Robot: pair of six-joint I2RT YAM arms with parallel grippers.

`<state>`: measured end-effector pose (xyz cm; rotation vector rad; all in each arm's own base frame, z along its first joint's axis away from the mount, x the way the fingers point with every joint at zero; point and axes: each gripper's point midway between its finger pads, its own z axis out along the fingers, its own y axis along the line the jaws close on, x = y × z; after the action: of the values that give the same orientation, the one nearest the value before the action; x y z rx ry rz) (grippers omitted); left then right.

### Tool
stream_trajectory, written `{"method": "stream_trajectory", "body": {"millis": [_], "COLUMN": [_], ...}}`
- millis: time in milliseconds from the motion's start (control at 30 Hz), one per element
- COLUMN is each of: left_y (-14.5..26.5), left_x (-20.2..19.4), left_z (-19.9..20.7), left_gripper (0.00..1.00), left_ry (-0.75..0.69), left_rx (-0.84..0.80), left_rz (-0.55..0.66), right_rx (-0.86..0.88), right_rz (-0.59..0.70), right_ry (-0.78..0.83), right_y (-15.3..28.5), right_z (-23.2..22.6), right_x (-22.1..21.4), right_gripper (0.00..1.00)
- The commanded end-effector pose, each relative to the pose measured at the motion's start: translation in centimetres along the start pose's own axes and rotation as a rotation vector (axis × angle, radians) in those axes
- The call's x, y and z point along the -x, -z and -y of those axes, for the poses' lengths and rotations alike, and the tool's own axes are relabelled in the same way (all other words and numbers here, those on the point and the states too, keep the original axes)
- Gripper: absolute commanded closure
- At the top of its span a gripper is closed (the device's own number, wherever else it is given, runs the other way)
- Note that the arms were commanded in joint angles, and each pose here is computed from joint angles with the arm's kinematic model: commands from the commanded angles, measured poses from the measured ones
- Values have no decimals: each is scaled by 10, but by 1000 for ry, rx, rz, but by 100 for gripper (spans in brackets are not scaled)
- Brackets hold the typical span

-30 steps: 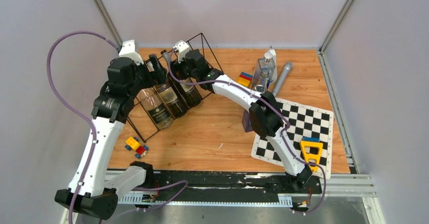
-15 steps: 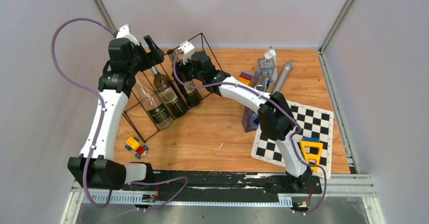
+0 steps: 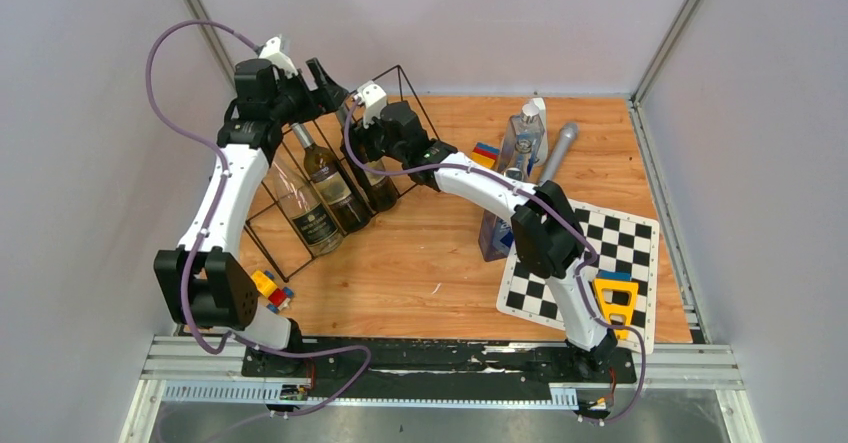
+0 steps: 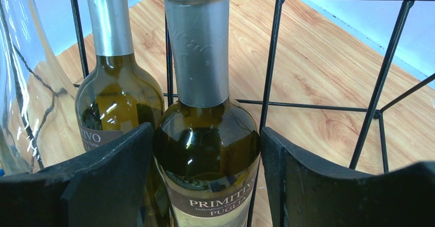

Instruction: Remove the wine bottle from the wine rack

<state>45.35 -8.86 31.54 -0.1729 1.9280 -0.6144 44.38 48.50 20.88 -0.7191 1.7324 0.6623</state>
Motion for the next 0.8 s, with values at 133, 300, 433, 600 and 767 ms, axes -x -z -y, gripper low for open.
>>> {"method": "stream_trajectory", "body": {"millis": [133, 300, 433, 600, 767], "left_y": [-19, -32, -34, -34, -38], "left_x": [-8, -29, -36, -36, -38], "left_z": [6, -1, -5, -5, 3], "left_gripper": [25, 32, 37, 57, 82], "left_ry": [-39, -22, -18, -30, -55], "left_rx": [-108, -127, -128, -133, -181], "left_rz": [-12, -61, -66, -58, -69], "right_rx": [38, 34, 39, 50, 52], "right_rz": [94, 98, 101, 106, 109], "right_ry": [13, 15, 13, 7, 13], "right_y": [20, 21, 20, 23, 28], "right_z": [-13, -12, -13, -16, -17], "right_x": [47, 49, 51, 54, 57], "right_gripper": [57, 57, 57, 57, 56]}}
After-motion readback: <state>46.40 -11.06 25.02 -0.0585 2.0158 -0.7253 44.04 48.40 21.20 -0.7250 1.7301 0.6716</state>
